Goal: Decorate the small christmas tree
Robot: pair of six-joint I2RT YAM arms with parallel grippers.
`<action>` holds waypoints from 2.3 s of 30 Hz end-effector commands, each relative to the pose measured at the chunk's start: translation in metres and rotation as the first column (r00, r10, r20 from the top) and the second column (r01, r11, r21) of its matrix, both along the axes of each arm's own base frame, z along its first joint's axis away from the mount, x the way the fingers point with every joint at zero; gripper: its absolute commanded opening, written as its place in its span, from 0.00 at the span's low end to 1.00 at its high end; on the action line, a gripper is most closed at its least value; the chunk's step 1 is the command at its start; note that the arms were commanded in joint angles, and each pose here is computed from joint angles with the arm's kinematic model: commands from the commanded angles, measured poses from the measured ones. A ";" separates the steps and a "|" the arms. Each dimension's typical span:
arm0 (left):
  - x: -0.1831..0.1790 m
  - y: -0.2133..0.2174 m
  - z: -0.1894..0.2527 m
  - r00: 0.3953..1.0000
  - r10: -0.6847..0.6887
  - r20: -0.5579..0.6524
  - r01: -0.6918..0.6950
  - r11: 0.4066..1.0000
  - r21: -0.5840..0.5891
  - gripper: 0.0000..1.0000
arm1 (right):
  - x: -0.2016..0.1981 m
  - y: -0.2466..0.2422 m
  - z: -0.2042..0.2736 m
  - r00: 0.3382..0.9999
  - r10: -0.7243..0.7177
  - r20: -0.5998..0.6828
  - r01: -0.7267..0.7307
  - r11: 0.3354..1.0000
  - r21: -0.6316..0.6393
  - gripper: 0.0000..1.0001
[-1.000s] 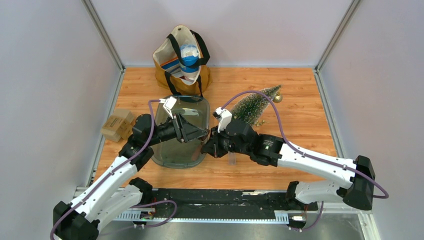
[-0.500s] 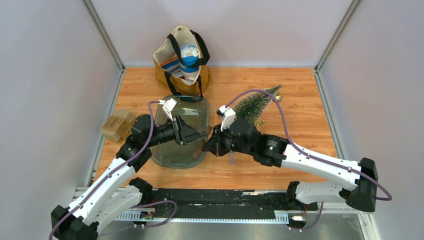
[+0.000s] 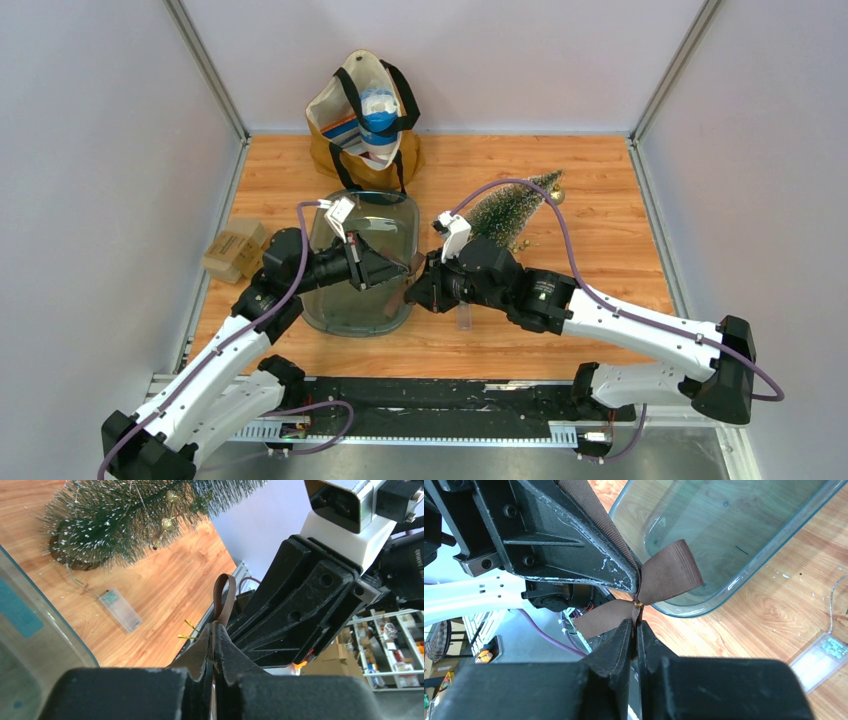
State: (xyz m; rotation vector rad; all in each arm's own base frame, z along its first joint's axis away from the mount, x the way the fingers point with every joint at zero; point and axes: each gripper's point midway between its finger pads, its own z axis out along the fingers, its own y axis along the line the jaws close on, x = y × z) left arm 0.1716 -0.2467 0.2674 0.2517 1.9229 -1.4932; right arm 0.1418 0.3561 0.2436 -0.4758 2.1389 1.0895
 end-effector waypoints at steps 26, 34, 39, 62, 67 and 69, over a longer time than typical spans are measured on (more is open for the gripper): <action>0.010 0.014 0.024 0.987 0.158 0.018 -0.155 0.980 -0.121 0.00 | 0.004 -0.004 0.039 0.997 -0.069 0.023 0.063 0.978 0.197 0.57; 0.009 0.014 0.028 0.988 0.156 0.025 -0.151 0.978 -0.145 0.00 | 0.007 0.005 0.033 0.998 -0.062 0.009 0.060 0.981 0.185 0.52; 0.007 0.013 0.027 0.988 0.150 0.025 -0.144 0.979 -0.144 0.00 | 0.009 0.004 0.037 0.997 -0.069 0.024 0.062 0.978 0.201 0.20; 0.014 0.022 0.062 0.962 0.132 0.238 -0.148 0.988 0.049 0.67 | -0.006 -0.065 0.057 0.971 0.087 0.224 -0.058 0.989 -0.133 0.00; 0.018 0.018 0.079 0.954 0.081 0.287 -0.117 0.987 0.110 0.68 | -0.010 -0.114 0.076 0.937 0.147 0.316 -0.054 0.957 -0.284 0.00; 0.020 0.016 0.093 0.944 0.059 0.326 -0.101 0.988 0.113 0.69 | -0.007 -0.135 0.090 0.926 0.138 0.352 -0.017 0.945 -0.326 0.00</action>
